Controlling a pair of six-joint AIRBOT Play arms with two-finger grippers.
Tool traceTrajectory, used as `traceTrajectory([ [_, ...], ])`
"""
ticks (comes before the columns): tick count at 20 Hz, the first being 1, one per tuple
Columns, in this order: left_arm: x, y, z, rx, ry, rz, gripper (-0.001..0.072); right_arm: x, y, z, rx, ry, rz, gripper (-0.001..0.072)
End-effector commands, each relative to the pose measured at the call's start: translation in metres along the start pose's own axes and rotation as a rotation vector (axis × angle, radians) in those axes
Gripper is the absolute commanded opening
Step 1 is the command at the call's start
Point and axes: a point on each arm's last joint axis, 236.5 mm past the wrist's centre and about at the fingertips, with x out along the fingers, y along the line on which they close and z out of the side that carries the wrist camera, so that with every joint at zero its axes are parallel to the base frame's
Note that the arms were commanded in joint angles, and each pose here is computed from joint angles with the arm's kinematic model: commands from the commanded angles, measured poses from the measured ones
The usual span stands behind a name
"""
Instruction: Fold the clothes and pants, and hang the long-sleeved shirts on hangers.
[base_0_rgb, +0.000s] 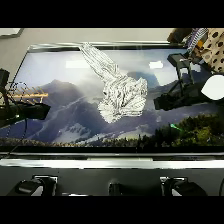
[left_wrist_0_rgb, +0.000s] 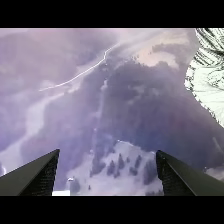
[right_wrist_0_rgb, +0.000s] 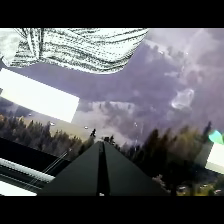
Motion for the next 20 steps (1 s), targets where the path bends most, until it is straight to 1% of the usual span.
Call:
traceTrajectory([
  [1, 0.001, 0.000, 0.000, -0.002, 0.002, 0.001, 0.0715, 0.000, 0.000, 0.000, 0.000, 0.001, 0.000, 0.0026],
  [5, 0.001, 0.000, 0.008, -0.001, -0.031, 0.000, 0.0715, 0.000, 0.001, 0.002, 0.002, -0.007, 0.005, 0.0026],
  [6, 0.001, 0.000, 0.011, -0.001, -0.044, 0.000, 0.0715, 0.000, 0.005, 0.004, 0.017, -0.017, 0.019, 0.0045],
  [7, 0.001, 0.000, 0.014, -0.002, -0.058, 0.000, 0.0715, 0.001, 0.004, 0.007, 0.028, -0.030, 0.018, 0.0217],
  [8, 0.001, 0.000, 0.017, -0.001, -0.070, -0.001, 0.0715, 0.007, 0.000, 0.010, 0.051, -0.043, 0.006, 0.0459],
  [9, 0.002, 0.000, 0.018, -0.002, -0.073, -0.001, 0.0715, 0.019, -0.010, 0.008, 0.097, -0.040, -0.032, 0.0550],
  [10, 0.004, 0.000, 0.017, -0.002, -0.067, 0.000, 0.0715, 0.038, -0.021, 0.001, 0.156, -0.022, -0.061, 0.0562],
  [11, 0.007, 0.000, 0.016, -0.003, -0.057, 0.000, 0.0715, 0.063, -0.026, -0.010, 0.236, 0.008, -0.064, 0.0662],
  [12, 0.011, 0.001, 0.014, -0.003, -0.046, 0.001, 0.0715, 0.088, -0.027, -0.022, 0.341, 0.040, -0.053, 0.0704],
  [14, 0.020, 0.001, 0.011, -0.005, -0.021, 0.002, 0.0715, 0.136, -0.015, -0.038, 0.557, 0.097, 0.051, 0.0708],
  [16, 0.028, 0.002, 0.008, -0.005, 0.000, 0.004, 0.0715, 0.172, -0.011, -0.026, 0.750, 0.090, 0.202, 0.0708],
  [17, 0.031, 0.002, 0.006, -0.005, 0.011, 0.004, 0.0715, 0.187, -0.014, -0.010, 0.804, 0.049, 0.280, 0.0704],
  [18, 0.035, 0.003, 0.005, -0.006, 0.022, 0.005, 0.0715, 0.198, -0.016, 0.002, 0.820, 0.010, 0.345, 0.0700],
  [20, 0.041, 0.003, 0.002, -0.007, 0.040, 0.006, 0.0715, 0.225, -0.017, 0.005, 0.844, 0.002, 0.402, 0.0699],
])
